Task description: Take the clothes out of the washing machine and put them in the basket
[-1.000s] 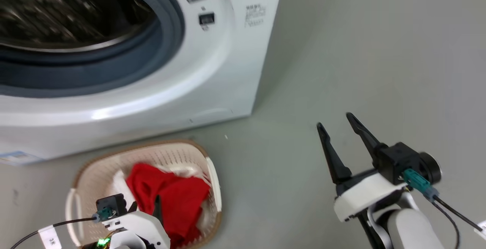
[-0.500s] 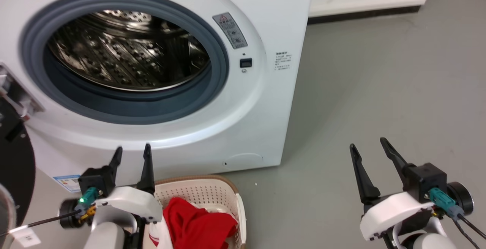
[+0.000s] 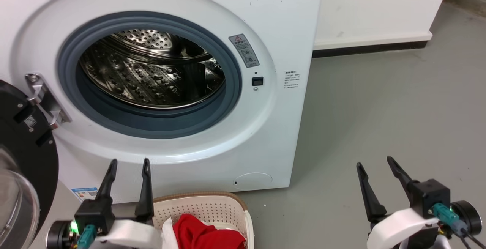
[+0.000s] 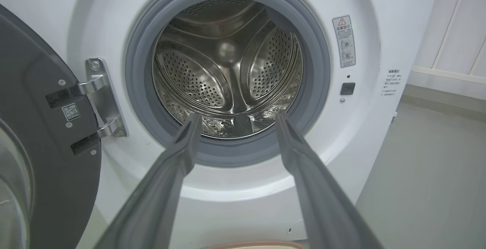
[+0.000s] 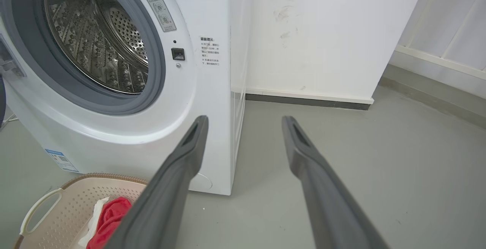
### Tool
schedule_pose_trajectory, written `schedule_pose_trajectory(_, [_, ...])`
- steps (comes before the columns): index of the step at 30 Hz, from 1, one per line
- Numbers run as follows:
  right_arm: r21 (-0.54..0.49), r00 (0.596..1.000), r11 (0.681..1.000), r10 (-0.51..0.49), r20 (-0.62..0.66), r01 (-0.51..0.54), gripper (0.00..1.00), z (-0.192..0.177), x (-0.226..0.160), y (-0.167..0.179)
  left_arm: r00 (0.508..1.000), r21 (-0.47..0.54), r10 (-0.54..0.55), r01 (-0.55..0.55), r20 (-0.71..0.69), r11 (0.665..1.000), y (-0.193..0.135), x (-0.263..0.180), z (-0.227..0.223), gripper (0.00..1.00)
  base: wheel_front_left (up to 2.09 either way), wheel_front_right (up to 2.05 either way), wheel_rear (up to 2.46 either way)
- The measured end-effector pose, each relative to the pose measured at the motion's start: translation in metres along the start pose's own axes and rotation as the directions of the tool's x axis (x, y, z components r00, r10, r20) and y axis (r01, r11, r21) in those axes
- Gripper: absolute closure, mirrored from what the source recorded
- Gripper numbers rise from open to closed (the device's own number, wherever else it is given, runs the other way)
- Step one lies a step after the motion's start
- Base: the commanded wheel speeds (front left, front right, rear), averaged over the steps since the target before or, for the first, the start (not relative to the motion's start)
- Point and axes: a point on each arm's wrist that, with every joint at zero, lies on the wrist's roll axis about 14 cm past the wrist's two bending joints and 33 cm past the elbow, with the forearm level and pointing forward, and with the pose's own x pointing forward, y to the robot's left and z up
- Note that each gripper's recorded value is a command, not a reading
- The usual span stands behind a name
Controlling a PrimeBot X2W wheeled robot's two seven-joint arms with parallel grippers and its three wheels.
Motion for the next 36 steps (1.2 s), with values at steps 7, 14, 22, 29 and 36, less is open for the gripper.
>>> schedule_pose_trajectory(7, [-0.001,0.999,0.999,0.037,-0.003,-0.037,0.0,0.001,-0.002,0.012,0.999,-0.005,0.028,-0.028,-0.034,1.0,0.002,-0.023,-0.004,0.0,0.0,0.0,0.0])
schedule_pose_trajectory(14, [-0.001,0.998,0.998,0.062,-0.003,-0.062,0.0,0.002,-0.001,0.021,0.999,0.0,0.032,-0.032,-0.025,0.999,0.001,-0.027,0.0,0.0,0.0,0.0,0.0])
schedule_pose_trajectory(22, [-0.005,0.997,0.997,0.074,-0.001,-0.074,0.0,0.004,-0.001,0.025,0.999,0.006,0.038,-0.037,-0.021,0.999,0.002,-0.028,0.001,0.0,0.0,0.0,0.0])
schedule_pose_trajectory(29, [-0.005,0.997,0.997,0.081,-0.003,-0.081,0.0,0.003,0.0,0.027,0.999,0.012,0.044,-0.043,-0.025,0.999,0.004,-0.029,0.0,0.0,0.0,0.0,0.0])
schedule_pose_trajectory(36, [0.004,0.996,0.996,0.087,-0.021,-0.087,1.0,-0.003,0.0,0.029,0.999,0.01,0.039,-0.039,-0.031,0.999,0.002,-0.03,-0.003,1.0,0.0,0.0,0.0])
